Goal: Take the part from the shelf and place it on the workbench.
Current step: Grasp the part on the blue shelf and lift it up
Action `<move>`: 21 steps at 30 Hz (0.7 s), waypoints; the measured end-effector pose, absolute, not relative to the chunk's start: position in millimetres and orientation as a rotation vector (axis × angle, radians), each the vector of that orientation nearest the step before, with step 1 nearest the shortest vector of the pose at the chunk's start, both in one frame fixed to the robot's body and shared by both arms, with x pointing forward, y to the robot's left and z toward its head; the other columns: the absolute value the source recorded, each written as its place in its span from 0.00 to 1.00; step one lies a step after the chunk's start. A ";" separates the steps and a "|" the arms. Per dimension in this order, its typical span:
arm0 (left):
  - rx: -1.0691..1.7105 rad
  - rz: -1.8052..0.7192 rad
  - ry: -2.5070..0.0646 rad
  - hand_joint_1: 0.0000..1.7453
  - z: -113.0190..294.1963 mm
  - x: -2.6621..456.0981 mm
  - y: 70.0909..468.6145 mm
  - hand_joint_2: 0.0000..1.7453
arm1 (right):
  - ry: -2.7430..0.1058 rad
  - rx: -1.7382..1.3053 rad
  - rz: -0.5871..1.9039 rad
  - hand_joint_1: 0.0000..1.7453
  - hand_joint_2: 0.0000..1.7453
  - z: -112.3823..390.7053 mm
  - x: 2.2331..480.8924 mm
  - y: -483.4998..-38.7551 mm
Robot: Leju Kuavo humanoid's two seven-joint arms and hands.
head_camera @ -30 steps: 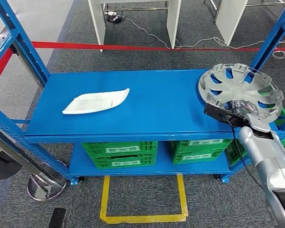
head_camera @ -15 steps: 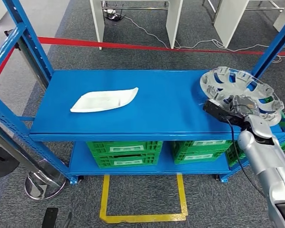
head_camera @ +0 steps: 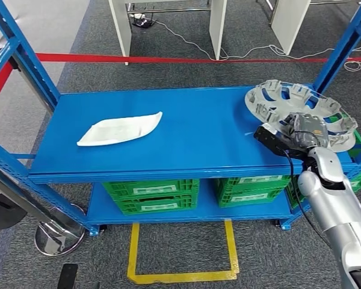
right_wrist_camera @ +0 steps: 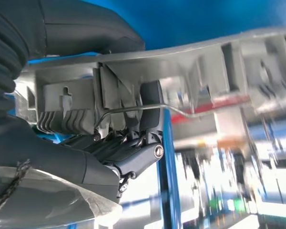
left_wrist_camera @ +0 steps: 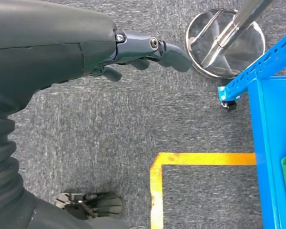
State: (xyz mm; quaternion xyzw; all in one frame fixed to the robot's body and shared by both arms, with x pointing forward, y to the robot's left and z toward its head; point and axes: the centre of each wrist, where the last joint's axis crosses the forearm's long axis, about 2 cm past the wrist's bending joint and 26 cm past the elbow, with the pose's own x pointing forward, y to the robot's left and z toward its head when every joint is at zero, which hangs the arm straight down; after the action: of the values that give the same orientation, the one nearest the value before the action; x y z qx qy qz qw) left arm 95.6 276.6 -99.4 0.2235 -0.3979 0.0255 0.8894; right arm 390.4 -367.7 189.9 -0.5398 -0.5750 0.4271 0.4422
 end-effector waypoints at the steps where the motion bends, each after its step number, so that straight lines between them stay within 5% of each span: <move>1: 0.468 0.053 -0.822 0.00 -99.5 95.0 276.5 1.00 | -1.462 -1.359 1.046 1.00 1.00 191.5 388.3 -364.7; 21: 0.494 0.027 -0.775 0.00 -100.5 86.9 271.3 1.00 | -1.970 -1.344 0.619 1.00 1.00 210.3 355.9 -326.9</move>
State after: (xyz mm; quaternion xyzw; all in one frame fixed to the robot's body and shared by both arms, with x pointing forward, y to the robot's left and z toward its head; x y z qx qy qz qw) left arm 86.9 271.3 -100.5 0.2383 -0.3738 0.0130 0.8963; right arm 355.9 -326.9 210.3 -0.5145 -0.7540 0.2370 0.3326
